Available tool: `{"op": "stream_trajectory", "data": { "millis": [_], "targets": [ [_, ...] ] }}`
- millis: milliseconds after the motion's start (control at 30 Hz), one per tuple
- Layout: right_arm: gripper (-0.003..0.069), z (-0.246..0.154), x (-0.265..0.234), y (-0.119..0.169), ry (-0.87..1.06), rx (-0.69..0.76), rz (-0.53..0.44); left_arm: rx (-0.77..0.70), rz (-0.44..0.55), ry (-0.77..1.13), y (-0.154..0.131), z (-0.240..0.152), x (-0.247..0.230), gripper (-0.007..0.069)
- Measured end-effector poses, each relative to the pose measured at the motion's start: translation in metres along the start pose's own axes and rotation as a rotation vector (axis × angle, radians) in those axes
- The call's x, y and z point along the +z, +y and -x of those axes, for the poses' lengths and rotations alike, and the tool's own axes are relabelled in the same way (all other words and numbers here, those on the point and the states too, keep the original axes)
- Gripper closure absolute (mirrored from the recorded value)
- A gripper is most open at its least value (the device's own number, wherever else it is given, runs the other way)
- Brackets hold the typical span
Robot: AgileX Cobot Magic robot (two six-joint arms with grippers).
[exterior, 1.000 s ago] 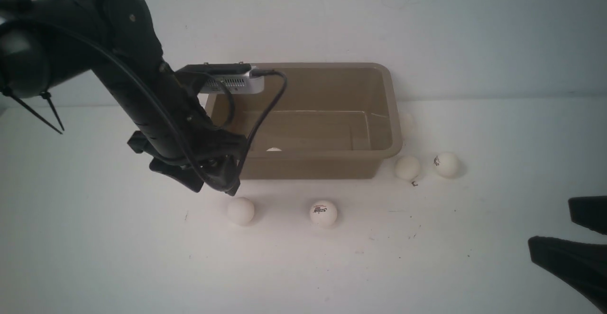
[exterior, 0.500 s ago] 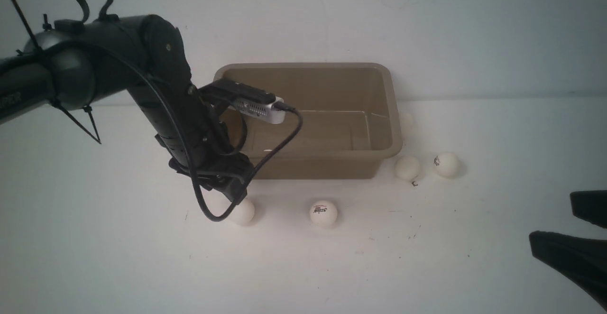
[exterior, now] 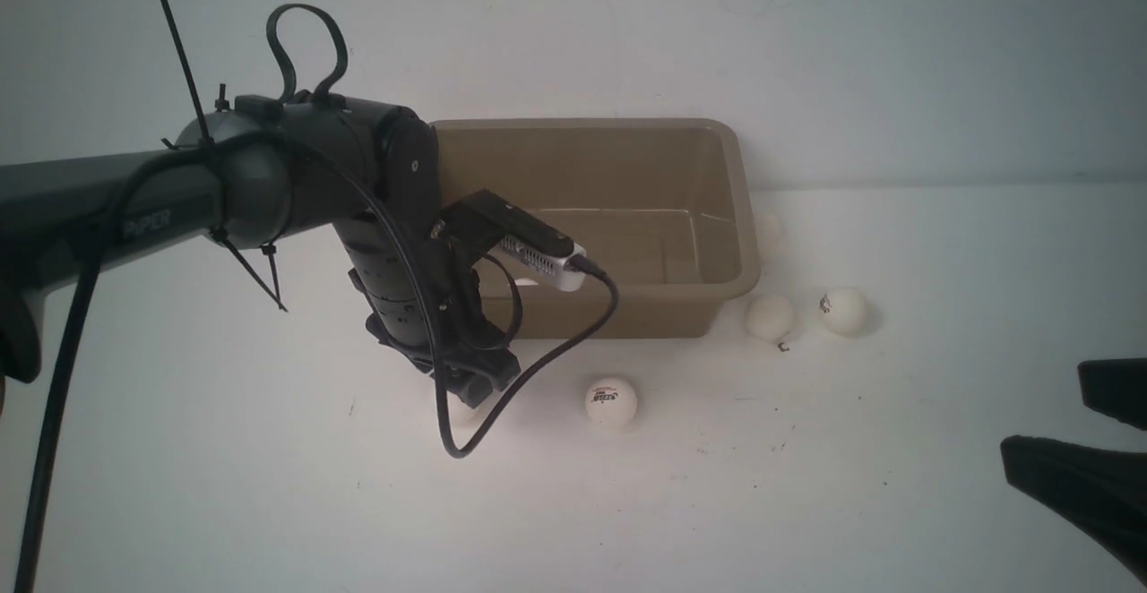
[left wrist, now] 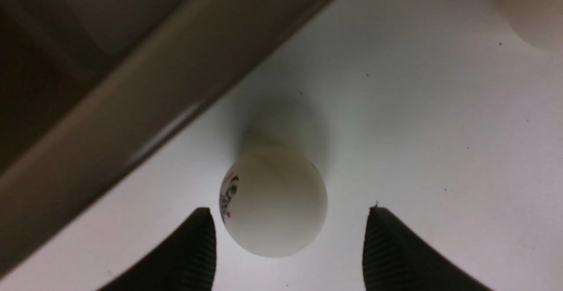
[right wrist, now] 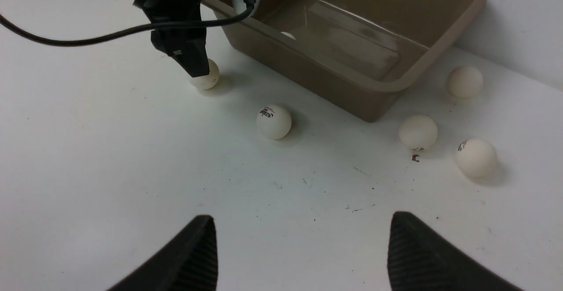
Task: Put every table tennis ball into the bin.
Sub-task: Use the left arm to clamp the table tennis ball closest to it
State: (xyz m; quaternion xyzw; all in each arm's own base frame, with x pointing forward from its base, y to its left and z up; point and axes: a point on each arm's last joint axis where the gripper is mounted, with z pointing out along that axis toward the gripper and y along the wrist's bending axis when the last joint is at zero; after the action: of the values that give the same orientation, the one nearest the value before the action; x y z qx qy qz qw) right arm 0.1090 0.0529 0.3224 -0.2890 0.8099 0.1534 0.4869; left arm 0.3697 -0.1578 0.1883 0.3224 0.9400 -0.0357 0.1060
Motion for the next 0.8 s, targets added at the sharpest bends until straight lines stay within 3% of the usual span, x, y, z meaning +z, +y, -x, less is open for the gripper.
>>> {"op": "stream_trajectory", "data": {
  "millis": [500,800],
  "targets": [
    [0.0186,0.0000,0.0000,0.0000,0.000,-0.018,0.000,-0.005,0.017,-0.026,0.0015,0.0024,0.0000,0.0220],
    [0.0186,0.0000,0.0000,0.0000,0.000,-0.019,0.000,-0.137,0.017,0.030,0.0013,-0.0028,-0.0001,0.0220]
  ]
}}
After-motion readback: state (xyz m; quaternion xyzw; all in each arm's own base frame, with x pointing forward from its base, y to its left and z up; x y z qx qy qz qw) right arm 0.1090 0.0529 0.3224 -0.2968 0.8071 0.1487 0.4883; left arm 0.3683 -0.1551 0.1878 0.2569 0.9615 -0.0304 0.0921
